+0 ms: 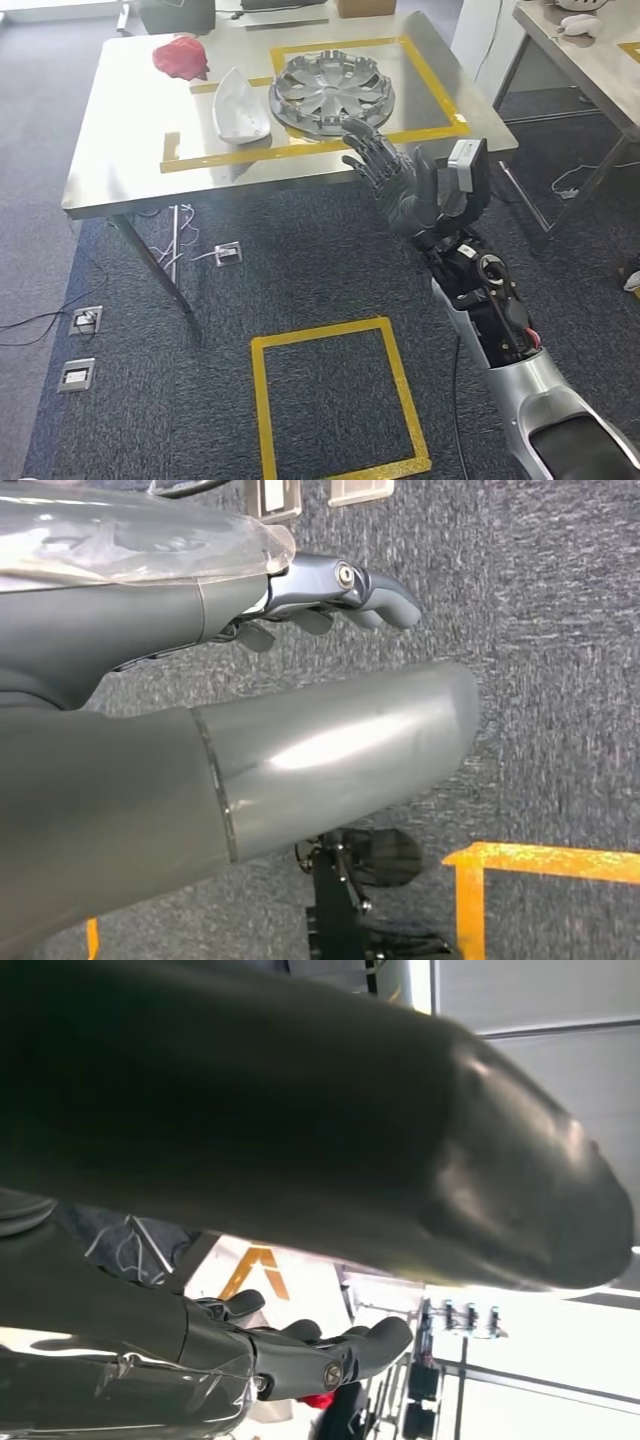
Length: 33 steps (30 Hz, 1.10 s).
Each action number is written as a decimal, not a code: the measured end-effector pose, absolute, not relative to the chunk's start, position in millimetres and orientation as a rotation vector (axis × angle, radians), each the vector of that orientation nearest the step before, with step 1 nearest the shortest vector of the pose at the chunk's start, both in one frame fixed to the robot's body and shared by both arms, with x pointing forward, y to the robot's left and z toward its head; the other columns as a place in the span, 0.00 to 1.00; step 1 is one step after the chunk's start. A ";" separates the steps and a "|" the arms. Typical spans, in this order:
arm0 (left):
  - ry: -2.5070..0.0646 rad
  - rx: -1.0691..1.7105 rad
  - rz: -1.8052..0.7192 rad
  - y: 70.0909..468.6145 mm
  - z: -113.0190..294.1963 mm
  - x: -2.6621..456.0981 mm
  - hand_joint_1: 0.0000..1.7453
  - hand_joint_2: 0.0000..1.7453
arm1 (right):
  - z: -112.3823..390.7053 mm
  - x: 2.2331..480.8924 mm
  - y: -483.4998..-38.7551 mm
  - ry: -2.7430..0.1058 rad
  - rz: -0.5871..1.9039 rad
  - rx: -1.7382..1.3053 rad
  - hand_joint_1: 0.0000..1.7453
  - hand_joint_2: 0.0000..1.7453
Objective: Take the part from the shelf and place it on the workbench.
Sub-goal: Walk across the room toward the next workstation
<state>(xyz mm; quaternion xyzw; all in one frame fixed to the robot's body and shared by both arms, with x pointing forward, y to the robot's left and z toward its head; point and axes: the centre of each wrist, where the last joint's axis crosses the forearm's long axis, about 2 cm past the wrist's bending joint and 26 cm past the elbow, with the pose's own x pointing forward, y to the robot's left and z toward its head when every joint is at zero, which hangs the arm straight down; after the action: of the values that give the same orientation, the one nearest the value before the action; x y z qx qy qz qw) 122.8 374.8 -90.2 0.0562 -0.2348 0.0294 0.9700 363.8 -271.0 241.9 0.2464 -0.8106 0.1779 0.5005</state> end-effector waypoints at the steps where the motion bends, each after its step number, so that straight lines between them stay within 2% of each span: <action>1: -0.473 0.115 0.060 375.3 -90.2 122.2 0.00 0.00 | 241.8 363.8 -271.0 -1.960 0.429 0.595 0.00 0.00; 33: -0.459 0.138 0.059 377.9 -91.8 114.8 0.00 0.00 | 235.6 362.5 -269.3 -1.955 0.420 0.518 0.00 0.00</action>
<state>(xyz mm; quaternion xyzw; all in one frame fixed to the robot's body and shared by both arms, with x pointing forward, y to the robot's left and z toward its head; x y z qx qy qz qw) 114.8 377.9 -91.8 0.0682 -0.2274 0.0292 0.9710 362.5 -269.3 235.6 0.2152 -0.8129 0.1744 0.5123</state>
